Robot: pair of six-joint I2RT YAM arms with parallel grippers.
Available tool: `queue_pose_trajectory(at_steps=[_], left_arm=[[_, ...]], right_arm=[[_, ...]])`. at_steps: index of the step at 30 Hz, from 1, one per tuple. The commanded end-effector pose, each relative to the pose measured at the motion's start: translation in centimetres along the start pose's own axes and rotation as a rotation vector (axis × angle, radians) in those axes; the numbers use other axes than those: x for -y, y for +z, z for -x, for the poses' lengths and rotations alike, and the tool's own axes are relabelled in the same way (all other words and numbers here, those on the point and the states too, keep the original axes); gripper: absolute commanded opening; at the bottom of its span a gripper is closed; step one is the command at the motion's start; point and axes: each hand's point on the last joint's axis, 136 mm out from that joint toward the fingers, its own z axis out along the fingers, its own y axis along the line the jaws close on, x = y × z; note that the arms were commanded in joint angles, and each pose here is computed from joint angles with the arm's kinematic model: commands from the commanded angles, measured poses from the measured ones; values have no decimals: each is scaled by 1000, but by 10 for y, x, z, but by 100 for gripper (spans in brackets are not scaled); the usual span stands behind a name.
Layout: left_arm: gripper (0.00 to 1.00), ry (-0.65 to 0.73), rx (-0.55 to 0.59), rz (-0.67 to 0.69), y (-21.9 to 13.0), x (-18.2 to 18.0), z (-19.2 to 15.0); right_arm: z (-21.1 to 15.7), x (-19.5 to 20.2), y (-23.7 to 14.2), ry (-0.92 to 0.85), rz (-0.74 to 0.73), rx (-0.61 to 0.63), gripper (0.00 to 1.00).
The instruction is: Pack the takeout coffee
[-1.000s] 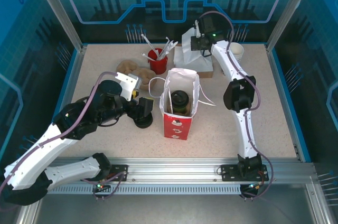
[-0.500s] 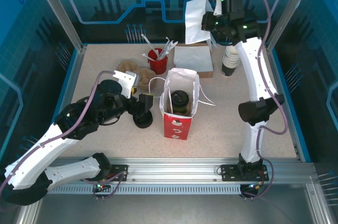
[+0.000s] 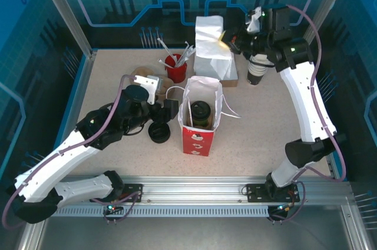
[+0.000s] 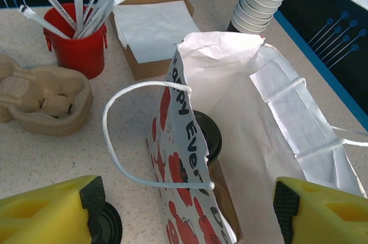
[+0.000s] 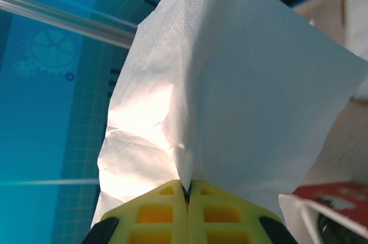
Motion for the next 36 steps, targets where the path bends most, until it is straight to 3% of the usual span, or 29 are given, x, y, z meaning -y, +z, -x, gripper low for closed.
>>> queue_pose_trajectory(at_steps=[1,15,24,36], left_arm=[[79,-70,16,-28,10,7,3],[76,-149,33,41,32,-5,-7],[76,-135,35,89,42,-13,-12],[76,-127,3,111,46,-17,-19]], right_arm=[[-23,-44,-20,44,145,-24,0],[-104,-40,-13,19,154,-49,0],[-124,14,-8,30,45,21,0],[-149,81,12,32,-125,-15,0]])
